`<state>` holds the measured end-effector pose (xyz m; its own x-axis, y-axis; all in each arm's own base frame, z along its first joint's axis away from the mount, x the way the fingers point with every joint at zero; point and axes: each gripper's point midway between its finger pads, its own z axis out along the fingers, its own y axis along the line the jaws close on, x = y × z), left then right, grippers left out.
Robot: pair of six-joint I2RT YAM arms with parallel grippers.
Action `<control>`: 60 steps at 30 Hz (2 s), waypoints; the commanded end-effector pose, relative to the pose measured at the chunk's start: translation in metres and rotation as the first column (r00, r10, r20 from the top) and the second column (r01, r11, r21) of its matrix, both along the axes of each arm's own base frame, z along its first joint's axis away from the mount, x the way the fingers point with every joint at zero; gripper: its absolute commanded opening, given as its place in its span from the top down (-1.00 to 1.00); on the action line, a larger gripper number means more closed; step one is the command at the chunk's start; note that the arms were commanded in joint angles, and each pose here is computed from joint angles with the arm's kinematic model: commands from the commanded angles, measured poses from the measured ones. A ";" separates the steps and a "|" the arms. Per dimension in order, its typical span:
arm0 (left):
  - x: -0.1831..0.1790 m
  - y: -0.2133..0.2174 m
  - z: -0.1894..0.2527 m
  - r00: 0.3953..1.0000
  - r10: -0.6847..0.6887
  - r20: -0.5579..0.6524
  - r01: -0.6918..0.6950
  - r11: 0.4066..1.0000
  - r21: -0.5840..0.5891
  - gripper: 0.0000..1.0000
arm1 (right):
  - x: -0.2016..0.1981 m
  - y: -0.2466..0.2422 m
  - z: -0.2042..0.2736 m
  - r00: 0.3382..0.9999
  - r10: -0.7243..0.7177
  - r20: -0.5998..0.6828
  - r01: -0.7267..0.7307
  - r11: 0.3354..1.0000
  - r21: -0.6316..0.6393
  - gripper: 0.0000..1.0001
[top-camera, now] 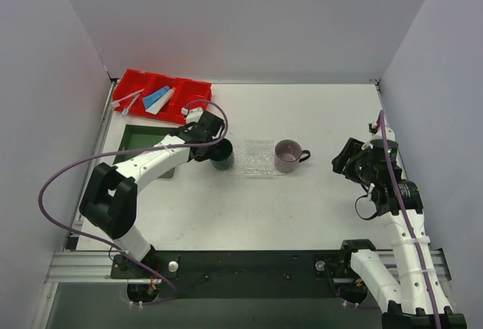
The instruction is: Prepare toiletry sets of a toothbrush and toothpaste on the tray
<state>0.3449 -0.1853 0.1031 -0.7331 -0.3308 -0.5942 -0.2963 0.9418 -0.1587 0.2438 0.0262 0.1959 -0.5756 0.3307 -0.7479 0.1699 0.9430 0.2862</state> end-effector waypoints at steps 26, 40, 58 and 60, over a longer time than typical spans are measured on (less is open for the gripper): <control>0.032 -0.049 0.012 0.997 0.027 0.072 -0.023 0.998 -0.065 1.00 | -0.001 -0.008 -0.004 1.000 -0.022 0.004 0.022 0.999 -0.037 -0.03; 0.033 -0.046 0.009 0.999 0.011 0.052 -0.011 1.000 0.005 1.00 | 0.000 -0.009 -0.006 1.000 -0.023 0.003 0.023 0.999 -0.040 -0.04; 0.031 -0.042 0.003 1.000 -0.012 0.017 0.011 0.998 0.057 1.00 | 0.000 -0.009 -0.008 1.000 -0.027 0.000 0.027 0.999 -0.040 -0.07; 0.031 -0.042 0.003 1.000 -0.013 0.015 0.012 0.998 0.057 1.00 | 0.000 -0.009 -0.007 1.000 -0.025 0.003 0.025 0.999 -0.040 -0.08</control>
